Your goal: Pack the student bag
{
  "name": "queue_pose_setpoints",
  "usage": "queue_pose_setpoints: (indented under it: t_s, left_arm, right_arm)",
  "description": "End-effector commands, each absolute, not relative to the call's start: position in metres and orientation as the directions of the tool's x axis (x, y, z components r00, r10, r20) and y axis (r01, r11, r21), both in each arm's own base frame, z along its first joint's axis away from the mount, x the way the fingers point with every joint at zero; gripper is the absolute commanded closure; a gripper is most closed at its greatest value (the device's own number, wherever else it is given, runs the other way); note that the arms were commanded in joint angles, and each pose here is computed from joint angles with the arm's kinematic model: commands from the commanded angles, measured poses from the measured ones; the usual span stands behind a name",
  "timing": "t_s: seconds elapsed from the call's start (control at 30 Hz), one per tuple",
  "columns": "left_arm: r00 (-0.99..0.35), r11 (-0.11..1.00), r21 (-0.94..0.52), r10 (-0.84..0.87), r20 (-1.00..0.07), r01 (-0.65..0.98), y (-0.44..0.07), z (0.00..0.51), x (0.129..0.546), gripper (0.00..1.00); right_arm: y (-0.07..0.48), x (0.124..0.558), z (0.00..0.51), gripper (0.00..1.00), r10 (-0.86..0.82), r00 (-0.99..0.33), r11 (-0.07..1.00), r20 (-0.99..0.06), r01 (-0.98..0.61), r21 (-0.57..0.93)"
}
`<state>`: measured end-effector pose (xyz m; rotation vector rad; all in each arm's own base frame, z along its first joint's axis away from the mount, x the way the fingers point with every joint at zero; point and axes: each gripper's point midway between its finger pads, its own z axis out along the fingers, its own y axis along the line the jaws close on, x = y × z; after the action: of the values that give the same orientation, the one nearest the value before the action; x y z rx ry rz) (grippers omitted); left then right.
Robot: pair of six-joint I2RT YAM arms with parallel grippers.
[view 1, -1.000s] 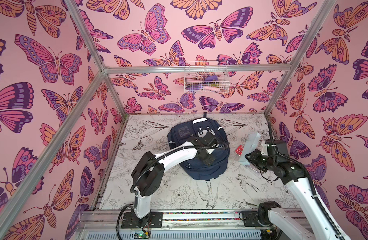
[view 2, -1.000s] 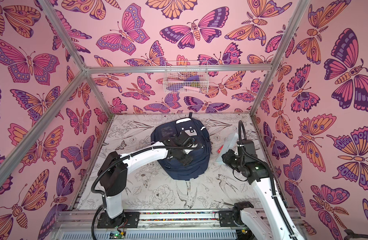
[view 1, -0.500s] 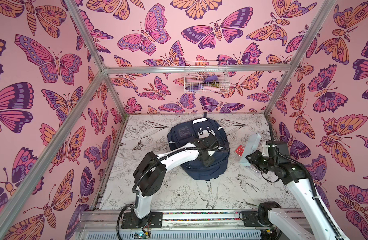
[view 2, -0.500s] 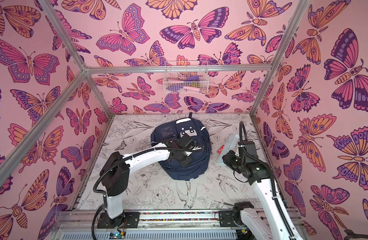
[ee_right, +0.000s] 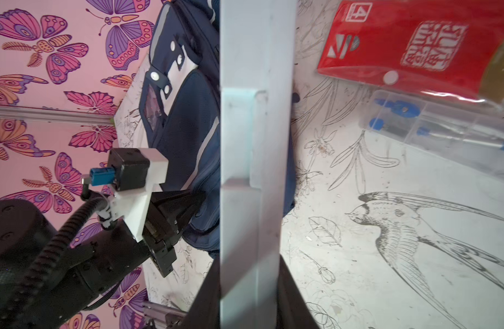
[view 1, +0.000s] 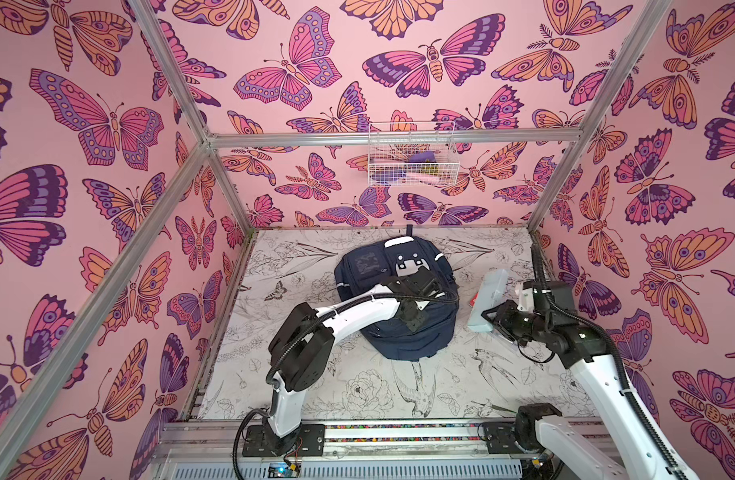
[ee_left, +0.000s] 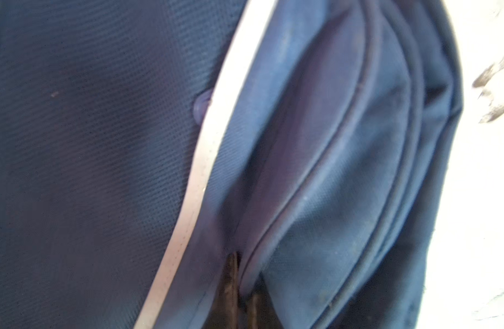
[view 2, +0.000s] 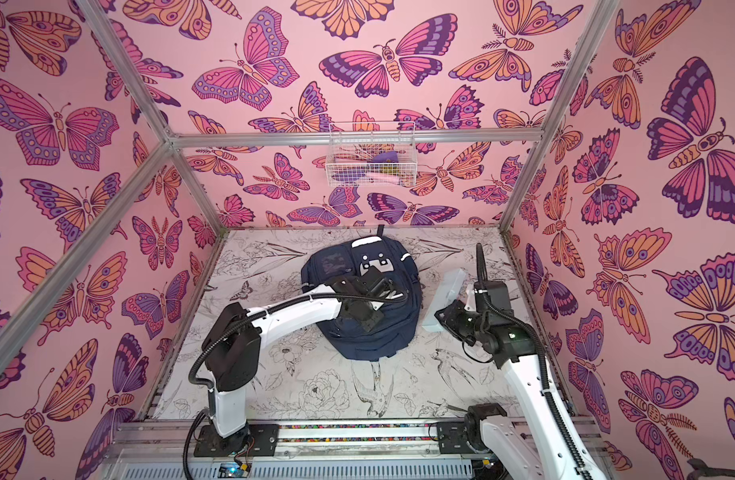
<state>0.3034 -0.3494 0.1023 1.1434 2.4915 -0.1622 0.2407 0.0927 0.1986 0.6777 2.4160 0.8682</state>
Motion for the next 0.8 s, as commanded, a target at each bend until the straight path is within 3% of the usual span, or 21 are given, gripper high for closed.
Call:
queue_pose_setpoints:
  t_s: [0.0, 0.33, 0.77]
  left_arm:
    - [-0.618, 0.714, -0.004, 0.603, -0.504, 0.700, -0.347, 0.155, 0.320, 1.00]
    - [-0.715, 0.699, -0.313, 0.404, -0.571, 0.644, -0.341, 0.210, 0.326, 1.00]
    - [-0.736, 0.658, -0.412, 0.337, -0.588, 0.630, -0.336, 0.223, 0.326, 1.00]
  right_arm:
    - [0.109, 0.241, 0.204, 0.95, 0.597, -0.769, 0.602, -0.229, 0.241, 0.762]
    - [0.164, 0.252, 0.183, 0.94, 0.553, -0.817, 0.534, -0.162, 0.198, 0.822]
    - [0.220, 0.320, 0.152, 0.96, 0.523, -0.836, 0.556, -0.168, 0.185, 0.810]
